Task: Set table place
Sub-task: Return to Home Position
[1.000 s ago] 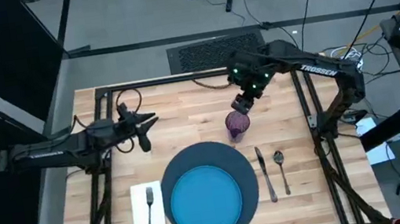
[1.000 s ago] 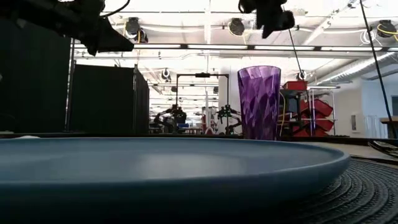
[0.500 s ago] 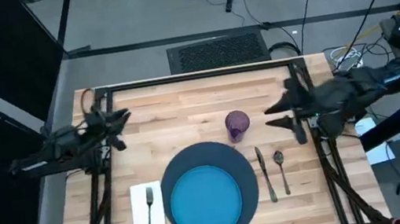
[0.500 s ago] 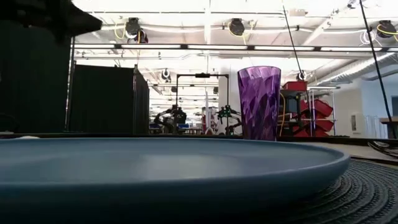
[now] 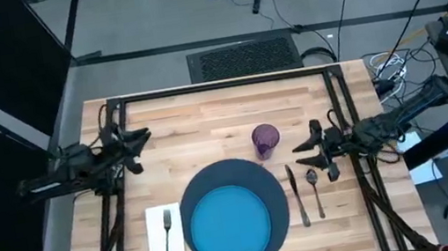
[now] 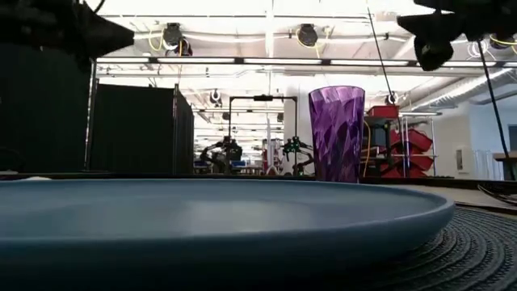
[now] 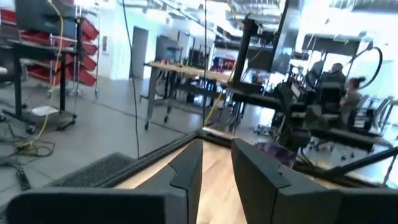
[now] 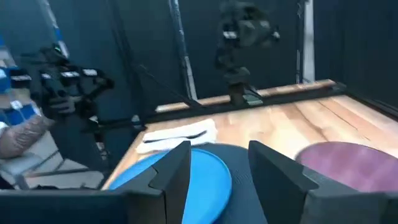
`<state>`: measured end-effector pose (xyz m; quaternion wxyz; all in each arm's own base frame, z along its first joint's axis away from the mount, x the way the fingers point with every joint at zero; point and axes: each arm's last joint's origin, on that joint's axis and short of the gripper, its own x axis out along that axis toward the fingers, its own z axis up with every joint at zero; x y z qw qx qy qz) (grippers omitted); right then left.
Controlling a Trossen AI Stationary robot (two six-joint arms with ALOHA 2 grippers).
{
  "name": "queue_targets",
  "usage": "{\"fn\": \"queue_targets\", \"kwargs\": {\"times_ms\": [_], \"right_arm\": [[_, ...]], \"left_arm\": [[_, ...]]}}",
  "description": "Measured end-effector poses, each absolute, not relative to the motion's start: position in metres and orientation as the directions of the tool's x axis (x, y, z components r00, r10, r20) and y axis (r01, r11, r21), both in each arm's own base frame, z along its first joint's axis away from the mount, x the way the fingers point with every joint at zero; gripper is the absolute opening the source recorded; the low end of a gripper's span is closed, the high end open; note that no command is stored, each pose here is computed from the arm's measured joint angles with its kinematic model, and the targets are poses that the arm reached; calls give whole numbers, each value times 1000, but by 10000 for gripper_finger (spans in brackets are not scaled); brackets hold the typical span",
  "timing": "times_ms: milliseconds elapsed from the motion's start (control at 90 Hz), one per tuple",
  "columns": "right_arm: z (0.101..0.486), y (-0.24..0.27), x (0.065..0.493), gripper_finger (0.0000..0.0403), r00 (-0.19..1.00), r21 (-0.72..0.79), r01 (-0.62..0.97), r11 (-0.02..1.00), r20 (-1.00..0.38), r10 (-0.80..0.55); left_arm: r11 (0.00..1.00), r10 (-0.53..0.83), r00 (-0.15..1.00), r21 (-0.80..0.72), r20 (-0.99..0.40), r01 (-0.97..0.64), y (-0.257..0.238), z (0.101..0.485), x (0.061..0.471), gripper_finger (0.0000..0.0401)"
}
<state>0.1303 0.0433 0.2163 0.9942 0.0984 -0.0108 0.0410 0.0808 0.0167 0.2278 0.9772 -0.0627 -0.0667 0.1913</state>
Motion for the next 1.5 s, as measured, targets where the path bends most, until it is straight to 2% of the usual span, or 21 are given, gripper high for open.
{"fn": "queue_targets", "kwargs": {"times_ms": [133,356,522,756,922,1111,1311,1500], "right_arm": [[208,42,130,148,995,160,-84,983,67,74],[204,37,134,148,977,88,-213,973,44,210],[192,25,137,148,985,82,-172,982,7,172],[188,2,130,148,993,86,-115,990,48,112],[193,-6,119,148,978,63,-193,979,87,187],[186,-11,108,148,988,134,-157,978,21,155],[180,-7,103,148,982,127,-188,974,14,188],[170,-3,103,148,981,163,-193,968,16,193]], "left_arm": [[928,368,922,-117,120,-355,17,224,83,72],[943,333,930,-75,156,-325,16,218,86,72],[943,333,929,-49,161,-330,16,218,86,72],[943,333,930,-30,153,-332,16,218,87,72],[943,333,932,-26,140,-333,16,216,87,72],[942,333,932,-17,141,-334,16,216,87,72],[941,336,931,-3,144,-339,16,217,87,72],[917,397,907,-33,140,-397,18,216,86,72]]}}
